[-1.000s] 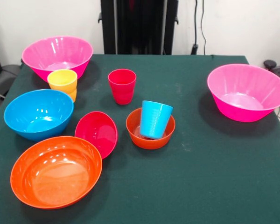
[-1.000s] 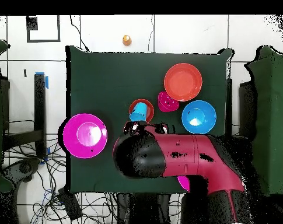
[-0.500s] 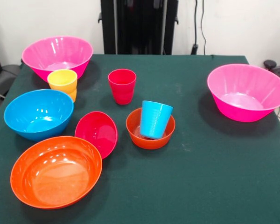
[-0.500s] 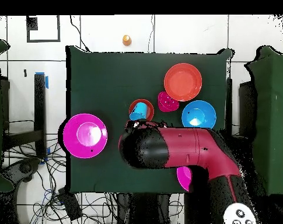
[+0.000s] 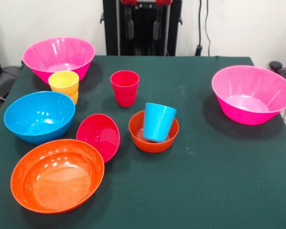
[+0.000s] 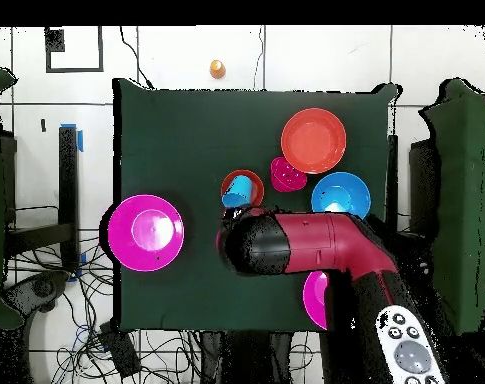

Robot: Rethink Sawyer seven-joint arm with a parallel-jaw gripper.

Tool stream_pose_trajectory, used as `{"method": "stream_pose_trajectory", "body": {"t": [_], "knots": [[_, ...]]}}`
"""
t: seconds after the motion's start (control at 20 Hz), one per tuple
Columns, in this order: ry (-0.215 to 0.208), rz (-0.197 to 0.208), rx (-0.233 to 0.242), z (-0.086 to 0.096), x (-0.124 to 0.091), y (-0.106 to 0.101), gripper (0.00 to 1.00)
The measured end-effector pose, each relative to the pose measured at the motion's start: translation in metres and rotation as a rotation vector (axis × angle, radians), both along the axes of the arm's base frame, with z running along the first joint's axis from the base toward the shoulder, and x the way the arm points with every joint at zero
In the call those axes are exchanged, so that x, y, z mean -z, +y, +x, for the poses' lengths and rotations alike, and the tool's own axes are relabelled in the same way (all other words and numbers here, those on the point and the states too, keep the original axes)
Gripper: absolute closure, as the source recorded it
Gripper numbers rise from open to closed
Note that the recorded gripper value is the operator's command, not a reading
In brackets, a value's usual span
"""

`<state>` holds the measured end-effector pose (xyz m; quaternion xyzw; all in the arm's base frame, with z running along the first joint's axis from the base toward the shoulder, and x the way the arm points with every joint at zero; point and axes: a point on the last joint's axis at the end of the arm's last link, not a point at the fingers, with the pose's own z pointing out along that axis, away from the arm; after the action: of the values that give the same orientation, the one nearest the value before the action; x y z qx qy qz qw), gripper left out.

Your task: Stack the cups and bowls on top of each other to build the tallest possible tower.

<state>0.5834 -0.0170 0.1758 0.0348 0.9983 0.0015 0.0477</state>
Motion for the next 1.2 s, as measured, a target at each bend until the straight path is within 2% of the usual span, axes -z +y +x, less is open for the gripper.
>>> {"method": "stream_pose_trajectory", "body": {"t": [0.3,0.75,1.0,1.2], "knots": [[-0.033,0.009,-0.023,-0.002,0.029,-0.002,0.0],[-0.122,0.02,-0.068,0.004,0.063,-0.011,0.0],[-0.118,0.022,-0.083,0.001,0.075,-0.013,0.0],[-0.087,0.044,-0.071,-0.006,0.091,-0.015,0.0]]}}
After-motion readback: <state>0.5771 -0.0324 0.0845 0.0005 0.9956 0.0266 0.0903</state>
